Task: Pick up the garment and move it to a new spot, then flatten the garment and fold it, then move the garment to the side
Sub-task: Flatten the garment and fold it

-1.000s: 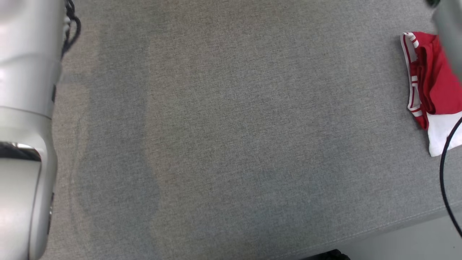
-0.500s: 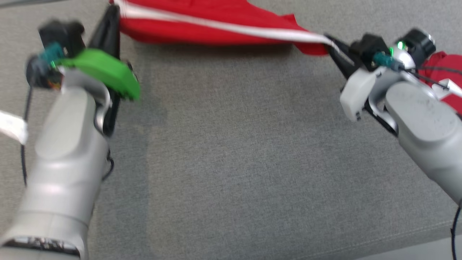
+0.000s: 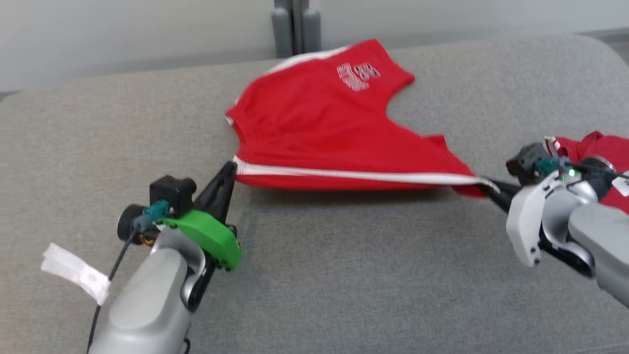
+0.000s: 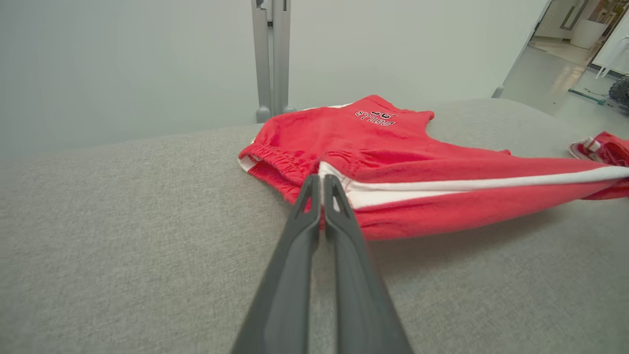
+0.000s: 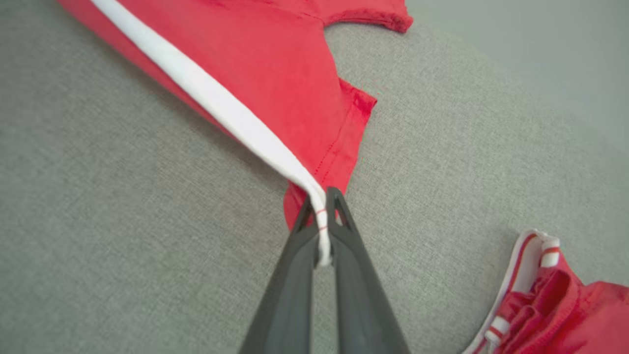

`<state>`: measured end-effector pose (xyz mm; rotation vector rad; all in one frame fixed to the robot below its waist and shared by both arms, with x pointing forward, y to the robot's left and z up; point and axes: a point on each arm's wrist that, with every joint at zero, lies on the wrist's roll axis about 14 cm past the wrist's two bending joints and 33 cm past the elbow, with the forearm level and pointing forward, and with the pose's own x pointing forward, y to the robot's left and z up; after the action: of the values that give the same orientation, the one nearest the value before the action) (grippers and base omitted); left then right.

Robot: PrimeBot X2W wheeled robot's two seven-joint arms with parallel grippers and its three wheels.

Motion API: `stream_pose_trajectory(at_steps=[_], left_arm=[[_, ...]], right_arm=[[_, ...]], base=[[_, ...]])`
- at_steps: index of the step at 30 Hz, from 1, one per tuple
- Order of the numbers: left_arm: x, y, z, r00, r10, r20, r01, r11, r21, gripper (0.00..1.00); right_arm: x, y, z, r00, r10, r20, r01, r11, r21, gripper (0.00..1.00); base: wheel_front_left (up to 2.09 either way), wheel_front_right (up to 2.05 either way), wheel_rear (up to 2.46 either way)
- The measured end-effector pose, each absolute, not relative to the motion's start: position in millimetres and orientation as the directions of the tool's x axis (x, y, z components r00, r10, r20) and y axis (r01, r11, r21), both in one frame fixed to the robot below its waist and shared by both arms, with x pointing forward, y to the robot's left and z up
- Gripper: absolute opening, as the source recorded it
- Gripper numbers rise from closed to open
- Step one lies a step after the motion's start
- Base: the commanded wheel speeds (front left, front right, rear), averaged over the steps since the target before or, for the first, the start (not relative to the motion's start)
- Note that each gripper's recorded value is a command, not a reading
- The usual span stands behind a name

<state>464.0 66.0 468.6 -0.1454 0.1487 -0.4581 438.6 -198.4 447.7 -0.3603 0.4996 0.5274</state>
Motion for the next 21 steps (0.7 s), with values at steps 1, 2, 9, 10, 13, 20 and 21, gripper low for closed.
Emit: stream_pose_trajectory(at_steps=[1, 2, 9, 10, 13, 20, 21], left_arm=[[457.1, 67.7, 470.2, 0.887, -0.449, -0.107, 0.428, 0.887, -0.173, 0.0], [449.9, 69.8, 471.4, 0.888, -0.448, -0.104, 0.428, 0.887, -0.172, 0.0], [407.7, 88.6, 480.9, 0.903, -0.423, -0.071, 0.406, 0.896, -0.181, 0.0], [401.9, 91.3, 482.3, 0.906, -0.419, -0.064, 0.401, 0.897, -0.186, 0.0], [387.5, 97.8, 485.4, 0.915, -0.4, -0.047, 0.384, 0.902, -0.196, 0.0], [359.6, 113.3, 490.4, 0.928, -0.371, -0.044, 0.356, 0.914, -0.196, 0.0], [358.1, 114.6, 492.2, 0.929, -0.369, -0.042, 0.355, 0.915, -0.194, 0.0]], right_arm=[[429.9, -196.2, 445.9, 0.735, 0.393, -0.553, -0.565, 0.805, -0.179, 0.0], [421.2, -193.6, 445.4, 0.72, 0.401, -0.566, -0.573, 0.804, -0.16, 0.0], [373.4, -183.0, 459.7, 0.646, 0.453, -0.614, -0.624, 0.777, -0.083, 0.0], [365.7, -184.2, 459.8, 0.628, 0.45, -0.635, -0.63, 0.773, -0.076, 0.0], [347.6, -183.0, 462.0, 0.589, 0.46, -0.665, -0.639, 0.769, -0.033, 0.0], [320.6, -181.2, 471.5, 0.479, 0.475, -0.738, -0.66, 0.749, 0.053, 0.0], [319.0, -183.6, 472.5, 0.469, 0.467, -0.749, -0.661, 0.748, 0.052, 0.0]], base=[[0.0, 0.0, 0.0], [0.0, 0.0, 0.0], [0.0, 0.0, 0.0], [0.0, 0.0, 0.0], [0.0, 0.0, 0.0], [0.0, 0.0, 0.0], [0.0, 0.0, 0.0]])
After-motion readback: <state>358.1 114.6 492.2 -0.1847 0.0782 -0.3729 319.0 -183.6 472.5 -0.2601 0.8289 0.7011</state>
